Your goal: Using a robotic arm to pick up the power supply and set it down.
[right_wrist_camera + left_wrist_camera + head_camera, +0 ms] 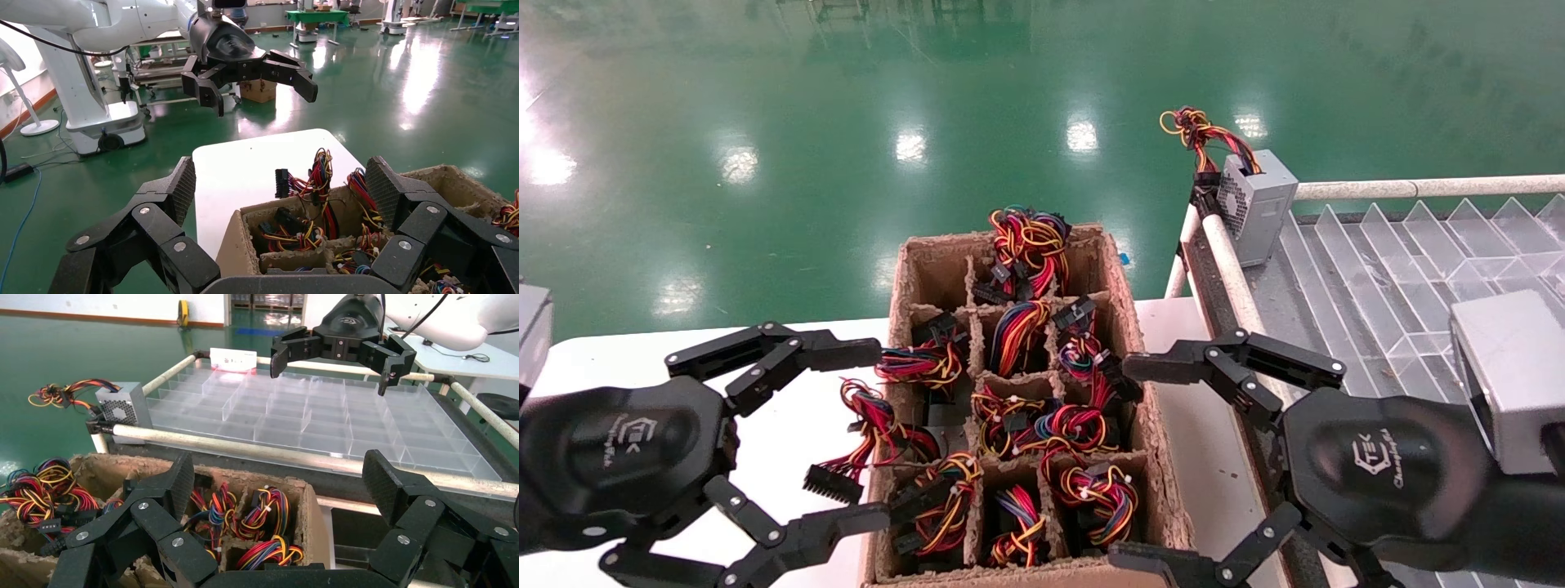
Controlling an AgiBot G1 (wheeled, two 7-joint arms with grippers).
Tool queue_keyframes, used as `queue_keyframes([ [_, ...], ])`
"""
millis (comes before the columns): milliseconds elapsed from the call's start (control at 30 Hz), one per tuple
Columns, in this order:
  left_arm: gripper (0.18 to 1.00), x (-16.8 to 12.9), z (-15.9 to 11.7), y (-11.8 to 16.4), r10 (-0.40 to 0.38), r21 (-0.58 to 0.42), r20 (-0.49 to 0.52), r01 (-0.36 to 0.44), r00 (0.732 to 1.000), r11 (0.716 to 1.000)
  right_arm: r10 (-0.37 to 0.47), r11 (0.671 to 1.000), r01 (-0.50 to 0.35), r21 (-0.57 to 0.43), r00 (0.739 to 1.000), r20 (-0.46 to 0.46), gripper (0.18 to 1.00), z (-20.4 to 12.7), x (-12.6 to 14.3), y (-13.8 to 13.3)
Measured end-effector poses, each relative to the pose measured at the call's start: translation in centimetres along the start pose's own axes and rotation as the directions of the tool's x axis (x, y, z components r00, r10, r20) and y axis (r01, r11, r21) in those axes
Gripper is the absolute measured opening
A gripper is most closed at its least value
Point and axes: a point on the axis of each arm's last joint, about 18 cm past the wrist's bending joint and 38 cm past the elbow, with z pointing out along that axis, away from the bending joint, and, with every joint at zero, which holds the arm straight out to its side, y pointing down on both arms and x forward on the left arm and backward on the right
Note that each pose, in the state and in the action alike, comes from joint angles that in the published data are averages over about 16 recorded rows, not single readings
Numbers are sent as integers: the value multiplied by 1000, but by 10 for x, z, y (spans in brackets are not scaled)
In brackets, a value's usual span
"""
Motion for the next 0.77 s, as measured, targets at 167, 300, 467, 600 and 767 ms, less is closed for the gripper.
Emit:
queue_keyframes([
  [167,1001,0,0,0,0,0,0,0,1000,1000,0,1000,0,0,1000,0,1000,0,0,0],
  [300,1001,0,0,0,0,0,0,0,1000,1000,0,1000,0,0,1000,0,1000,0,0,0],
  [467,1001,0,0,0,0,0,0,0,1000,1000,0,1000,0,0,1000,-1,1000,0,0,0],
  [600,1001,0,0,0,0,0,0,0,1000,1000,0,1000,0,0,1000,-1,1000,0,0,0],
  [767,1001,0,0,0,0,0,0,0,1000,1000,0,1000,0,0,1000,-1,1000,0,0,0],
])
